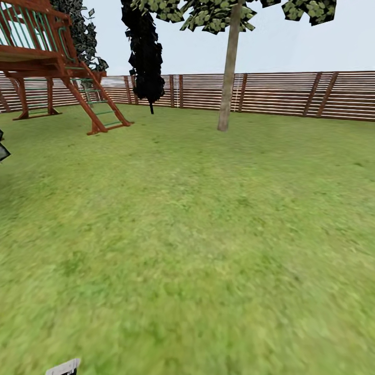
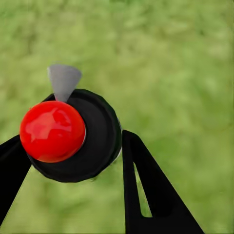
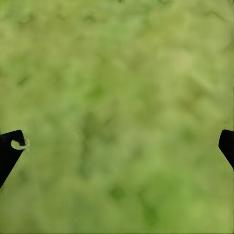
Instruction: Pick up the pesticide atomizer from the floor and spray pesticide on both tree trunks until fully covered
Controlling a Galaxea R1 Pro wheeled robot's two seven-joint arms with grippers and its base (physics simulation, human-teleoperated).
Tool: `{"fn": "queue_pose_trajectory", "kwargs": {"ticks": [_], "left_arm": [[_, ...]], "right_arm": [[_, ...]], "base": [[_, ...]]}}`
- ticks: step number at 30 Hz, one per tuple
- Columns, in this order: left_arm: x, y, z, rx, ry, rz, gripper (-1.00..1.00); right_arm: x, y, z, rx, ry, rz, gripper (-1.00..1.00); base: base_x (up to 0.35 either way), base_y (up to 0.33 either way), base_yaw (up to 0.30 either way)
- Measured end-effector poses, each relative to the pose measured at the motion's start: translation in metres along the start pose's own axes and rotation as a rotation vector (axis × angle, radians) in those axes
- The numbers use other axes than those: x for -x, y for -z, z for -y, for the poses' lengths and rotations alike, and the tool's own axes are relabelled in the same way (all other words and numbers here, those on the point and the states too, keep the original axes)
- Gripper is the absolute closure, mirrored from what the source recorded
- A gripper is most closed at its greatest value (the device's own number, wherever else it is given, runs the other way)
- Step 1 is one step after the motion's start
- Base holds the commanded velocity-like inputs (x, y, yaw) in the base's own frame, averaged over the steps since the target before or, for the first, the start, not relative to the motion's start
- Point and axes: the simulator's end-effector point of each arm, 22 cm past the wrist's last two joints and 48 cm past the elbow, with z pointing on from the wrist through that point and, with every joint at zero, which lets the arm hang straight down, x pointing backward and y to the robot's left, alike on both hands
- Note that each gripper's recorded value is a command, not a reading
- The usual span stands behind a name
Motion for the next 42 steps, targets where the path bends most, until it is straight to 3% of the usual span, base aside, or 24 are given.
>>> {"fn": "queue_pose_trajectory", "kwargs": {"ticks": [42], "left_arm": [[0.0002,0.0,0.0,0.0,0.0,0.001,1.0]], "right_arm": [[0.0001,0.0,0.0,0.0,0.0,0.0,-1.0]], "base": [[0.336,0.045,0.0]]}}
